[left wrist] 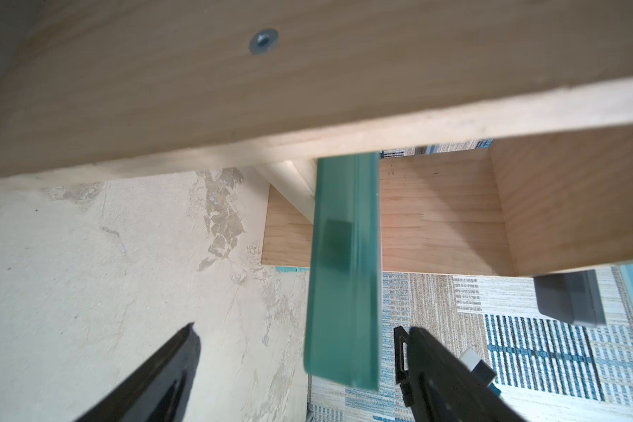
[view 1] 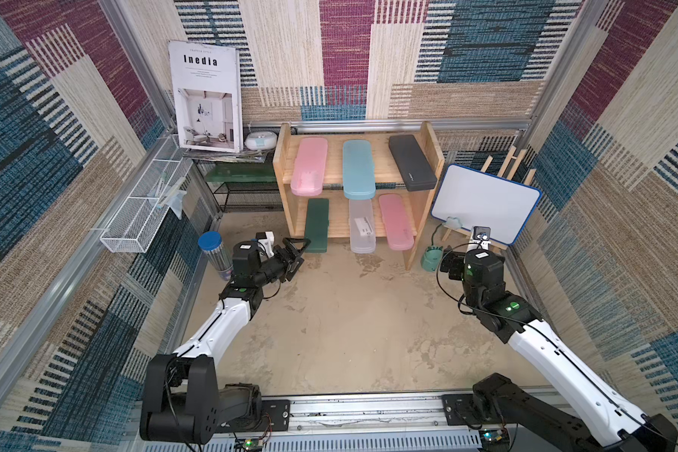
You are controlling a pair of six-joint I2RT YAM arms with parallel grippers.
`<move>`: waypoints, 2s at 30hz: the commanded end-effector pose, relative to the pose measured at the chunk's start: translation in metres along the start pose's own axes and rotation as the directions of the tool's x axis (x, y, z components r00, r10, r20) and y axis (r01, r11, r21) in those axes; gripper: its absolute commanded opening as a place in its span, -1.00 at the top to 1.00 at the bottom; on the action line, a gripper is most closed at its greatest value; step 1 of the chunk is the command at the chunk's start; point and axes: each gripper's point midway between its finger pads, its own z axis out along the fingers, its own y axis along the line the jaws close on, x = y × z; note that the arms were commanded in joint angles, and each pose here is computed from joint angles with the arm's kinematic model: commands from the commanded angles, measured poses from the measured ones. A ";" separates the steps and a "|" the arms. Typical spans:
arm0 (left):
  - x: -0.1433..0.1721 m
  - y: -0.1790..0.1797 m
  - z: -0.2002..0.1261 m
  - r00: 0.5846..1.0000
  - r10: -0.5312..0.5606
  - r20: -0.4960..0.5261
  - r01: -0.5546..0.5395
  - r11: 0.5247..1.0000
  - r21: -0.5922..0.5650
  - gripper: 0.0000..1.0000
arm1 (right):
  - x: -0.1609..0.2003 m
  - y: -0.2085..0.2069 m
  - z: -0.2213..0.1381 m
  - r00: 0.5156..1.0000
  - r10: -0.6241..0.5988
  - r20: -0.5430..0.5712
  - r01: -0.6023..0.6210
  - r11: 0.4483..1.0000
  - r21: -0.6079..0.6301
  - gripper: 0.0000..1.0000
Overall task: Remove the pencil cases from the shelf
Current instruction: Pick up the pencil case from the shelf.
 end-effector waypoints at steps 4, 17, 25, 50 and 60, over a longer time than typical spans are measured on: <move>-0.012 -0.025 0.013 1.000 0.016 0.009 -0.016 0.995 0.102 -0.55 | -0.010 0.008 0.002 1.000 -0.001 0.022 0.001 1.000 -0.005 -0.97; 0.005 -0.026 0.015 0.998 0.046 -0.043 -0.044 0.997 0.058 0.20 | -0.007 0.017 -0.002 1.000 -0.004 0.030 0.005 0.999 -0.032 -0.91; 0.010 -0.021 0.009 0.998 0.049 -0.038 -0.048 0.998 0.044 0.49 | -0.011 0.022 -0.010 0.999 -0.025 0.042 0.028 0.998 -0.054 -0.90; 0.093 -0.007 -0.136 0.675 0.690 0.262 -0.685 0.718 -0.126 0.41 | -0.051 0.292 -0.119 0.942 0.118 -0.314 -0.329 0.510 -0.795 -0.99; 0.089 -0.014 -0.140 0.657 0.704 0.271 -0.696 0.704 -0.142 0.46 | -0.037 0.373 -0.152 0.908 0.002 -0.418 -0.391 0.357 -0.848 -0.99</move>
